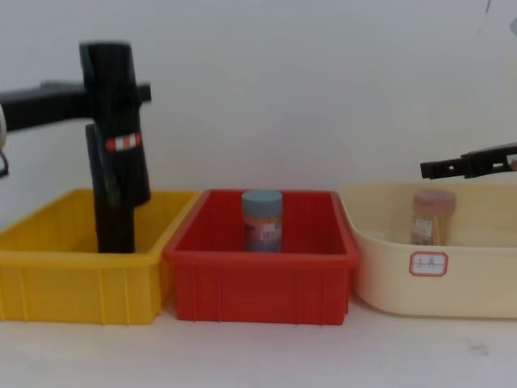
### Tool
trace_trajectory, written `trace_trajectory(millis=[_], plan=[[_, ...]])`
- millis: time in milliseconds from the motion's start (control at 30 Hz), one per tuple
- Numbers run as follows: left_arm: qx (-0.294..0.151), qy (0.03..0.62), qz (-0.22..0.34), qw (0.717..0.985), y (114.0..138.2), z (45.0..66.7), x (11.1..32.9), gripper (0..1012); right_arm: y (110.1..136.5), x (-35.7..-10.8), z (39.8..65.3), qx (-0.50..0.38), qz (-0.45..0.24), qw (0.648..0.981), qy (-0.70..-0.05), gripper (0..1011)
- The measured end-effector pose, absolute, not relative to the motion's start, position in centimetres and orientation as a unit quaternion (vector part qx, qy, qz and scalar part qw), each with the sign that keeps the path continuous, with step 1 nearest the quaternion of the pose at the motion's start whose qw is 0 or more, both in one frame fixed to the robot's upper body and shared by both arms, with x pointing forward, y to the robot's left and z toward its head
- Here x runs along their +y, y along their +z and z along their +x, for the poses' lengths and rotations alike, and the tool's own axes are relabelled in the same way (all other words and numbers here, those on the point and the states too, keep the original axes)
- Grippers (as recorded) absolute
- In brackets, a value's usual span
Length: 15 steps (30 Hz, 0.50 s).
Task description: Pick up the garbage bag with the one hand and transfer it to the other hand.
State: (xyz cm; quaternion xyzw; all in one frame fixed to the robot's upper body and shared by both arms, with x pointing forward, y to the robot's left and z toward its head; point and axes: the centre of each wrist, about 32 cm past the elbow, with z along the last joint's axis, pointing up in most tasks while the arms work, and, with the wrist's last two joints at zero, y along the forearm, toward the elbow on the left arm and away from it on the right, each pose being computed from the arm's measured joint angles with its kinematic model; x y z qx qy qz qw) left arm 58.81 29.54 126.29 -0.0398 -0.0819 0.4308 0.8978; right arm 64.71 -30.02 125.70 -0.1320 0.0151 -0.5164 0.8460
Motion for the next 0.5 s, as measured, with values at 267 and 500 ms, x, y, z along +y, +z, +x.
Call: trace_trajectory(millis=[267, 500], plan=[[-0.123, 0.396, -0.069, 0.907, 129.1, 58.8, 29.3, 435, 125.7, -30.0, 64.7, 0.015, -0.131, 0.846, -0.517, 1000], [-0.146, 0.364, -0.081, 0.916, 130.3, 59.3, 29.1, 435, 126.0, -30.2, 64.3, -0.003, -0.116, 0.855, -0.505, 999]])
